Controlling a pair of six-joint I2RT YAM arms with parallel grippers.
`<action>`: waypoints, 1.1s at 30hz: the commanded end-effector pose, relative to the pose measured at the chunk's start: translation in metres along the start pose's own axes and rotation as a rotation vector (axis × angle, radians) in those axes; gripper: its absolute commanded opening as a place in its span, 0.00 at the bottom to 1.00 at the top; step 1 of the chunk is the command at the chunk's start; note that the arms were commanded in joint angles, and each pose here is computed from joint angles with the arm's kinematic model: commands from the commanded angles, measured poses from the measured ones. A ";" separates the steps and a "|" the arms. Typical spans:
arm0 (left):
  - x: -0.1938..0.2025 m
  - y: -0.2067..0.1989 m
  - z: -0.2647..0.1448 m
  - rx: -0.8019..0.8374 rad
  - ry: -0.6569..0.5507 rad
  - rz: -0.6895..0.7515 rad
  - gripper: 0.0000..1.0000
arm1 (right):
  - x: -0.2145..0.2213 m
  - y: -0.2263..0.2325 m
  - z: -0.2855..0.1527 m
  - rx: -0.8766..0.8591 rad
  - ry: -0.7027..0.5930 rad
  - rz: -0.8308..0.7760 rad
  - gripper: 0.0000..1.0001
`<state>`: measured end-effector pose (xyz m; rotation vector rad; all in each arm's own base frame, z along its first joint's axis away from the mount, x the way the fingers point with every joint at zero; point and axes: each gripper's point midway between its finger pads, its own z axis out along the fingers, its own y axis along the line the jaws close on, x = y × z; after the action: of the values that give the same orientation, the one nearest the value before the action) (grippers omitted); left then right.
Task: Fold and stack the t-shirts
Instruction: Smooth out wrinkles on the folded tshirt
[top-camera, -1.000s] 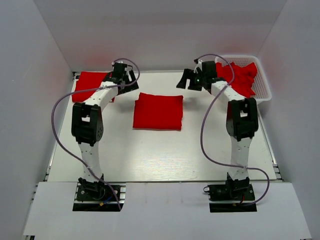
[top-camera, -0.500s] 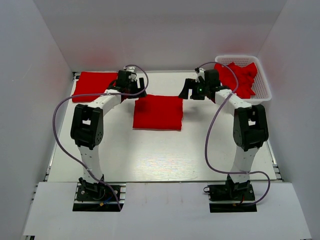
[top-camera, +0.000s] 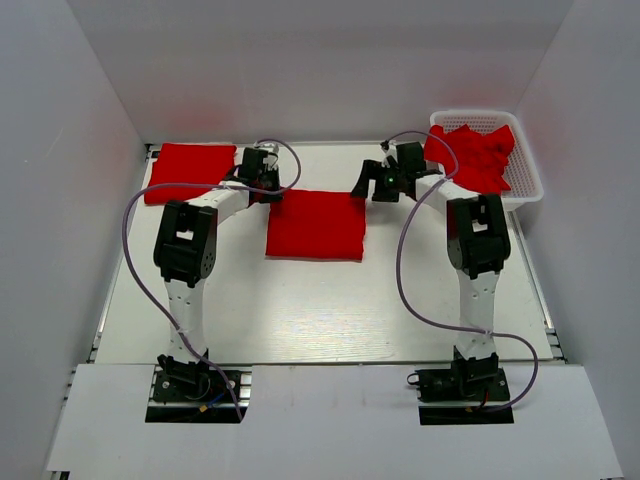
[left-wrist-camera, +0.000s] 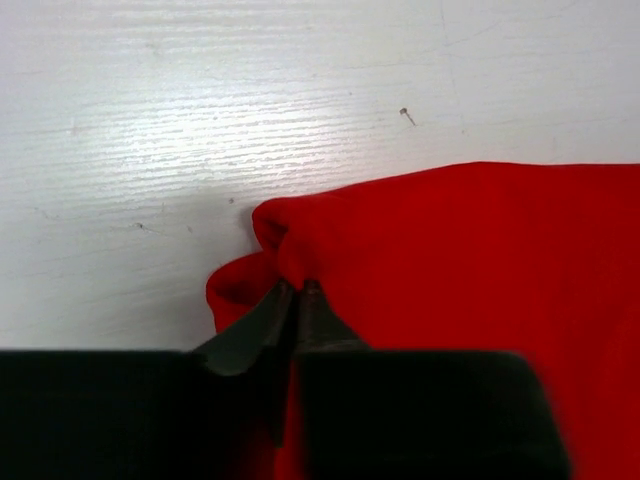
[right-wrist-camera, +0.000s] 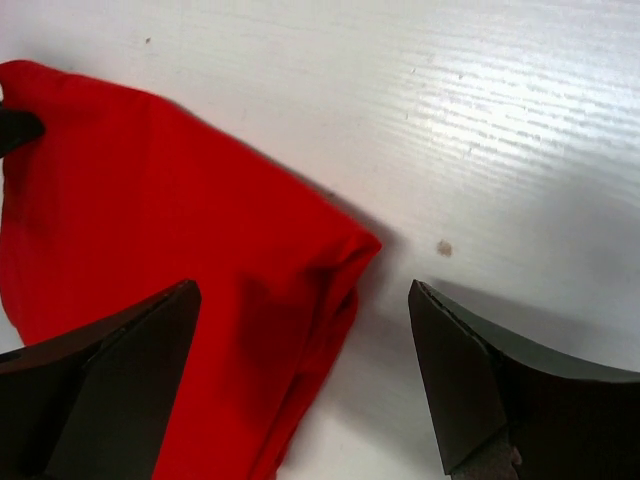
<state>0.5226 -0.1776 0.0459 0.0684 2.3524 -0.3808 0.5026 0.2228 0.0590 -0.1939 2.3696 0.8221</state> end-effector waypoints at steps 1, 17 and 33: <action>-0.036 -0.016 -0.011 0.048 -0.102 0.013 0.12 | -0.028 0.012 0.009 -0.059 -0.073 -0.002 0.89; -0.059 -0.022 -0.064 0.072 -0.238 0.012 0.00 | -0.054 0.052 -0.019 -0.167 -0.209 -0.086 0.00; -0.028 0.030 -0.038 -0.127 -0.162 -0.034 0.00 | -0.044 0.025 0.022 -0.150 -0.134 -0.019 0.00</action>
<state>0.5168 -0.1558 0.0928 -0.0012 2.1972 -0.3247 0.5299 0.2540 0.0865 -0.2199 2.1887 0.9740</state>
